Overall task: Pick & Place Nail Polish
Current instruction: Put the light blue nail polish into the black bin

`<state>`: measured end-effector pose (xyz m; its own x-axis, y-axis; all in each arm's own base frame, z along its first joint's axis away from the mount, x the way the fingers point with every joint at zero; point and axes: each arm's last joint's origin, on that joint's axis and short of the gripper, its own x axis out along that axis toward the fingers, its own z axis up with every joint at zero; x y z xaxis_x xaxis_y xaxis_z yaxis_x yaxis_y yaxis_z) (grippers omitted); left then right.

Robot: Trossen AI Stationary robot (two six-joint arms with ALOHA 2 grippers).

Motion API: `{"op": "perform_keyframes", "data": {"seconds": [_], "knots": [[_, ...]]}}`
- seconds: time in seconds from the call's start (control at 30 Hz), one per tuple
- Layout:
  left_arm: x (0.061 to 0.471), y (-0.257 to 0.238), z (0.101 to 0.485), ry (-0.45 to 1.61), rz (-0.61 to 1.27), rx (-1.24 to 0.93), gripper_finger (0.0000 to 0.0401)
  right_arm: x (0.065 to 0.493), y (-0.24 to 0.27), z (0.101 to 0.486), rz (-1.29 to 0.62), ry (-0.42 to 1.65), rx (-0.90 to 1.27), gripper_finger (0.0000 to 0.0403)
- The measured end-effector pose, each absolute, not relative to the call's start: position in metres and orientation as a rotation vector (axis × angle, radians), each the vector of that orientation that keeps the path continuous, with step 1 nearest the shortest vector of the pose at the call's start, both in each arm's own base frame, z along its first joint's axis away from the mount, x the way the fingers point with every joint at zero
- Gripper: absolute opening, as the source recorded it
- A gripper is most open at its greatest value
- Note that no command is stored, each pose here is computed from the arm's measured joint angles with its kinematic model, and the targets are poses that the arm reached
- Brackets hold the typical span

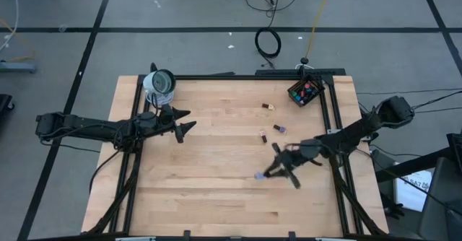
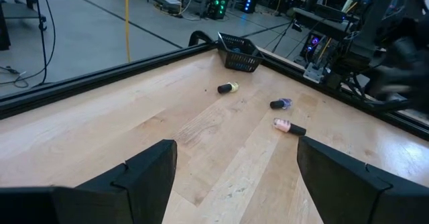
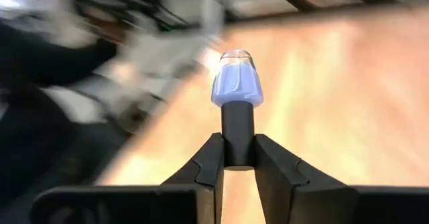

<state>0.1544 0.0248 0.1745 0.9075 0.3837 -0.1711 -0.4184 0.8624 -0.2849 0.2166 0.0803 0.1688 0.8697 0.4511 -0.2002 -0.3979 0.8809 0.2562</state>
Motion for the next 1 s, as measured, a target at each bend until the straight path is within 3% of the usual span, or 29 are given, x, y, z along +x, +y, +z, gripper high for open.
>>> {"op": "perform_keyframes", "data": {"seconds": [0.33, 0.67, 1.0], "knots": [[0.154, 0.025, 0.174, 0.11, 0.421, -0.323, 0.0296, 0.216, 0.02, 0.134, -0.092, 0.584, 0.239, 0.0049], [0.154, 0.025, 0.174, 0.111, 0.421, -0.322, 0.0296, 0.205, -0.051, 0.134, -0.498, 0.586, 0.262, 0.0049], [0.154, 0.025, 0.171, 0.143, 0.425, -0.313, 0.0296, 0.16, -0.108, 0.154, -0.817, 0.563, 0.306, 0.0049]]}}
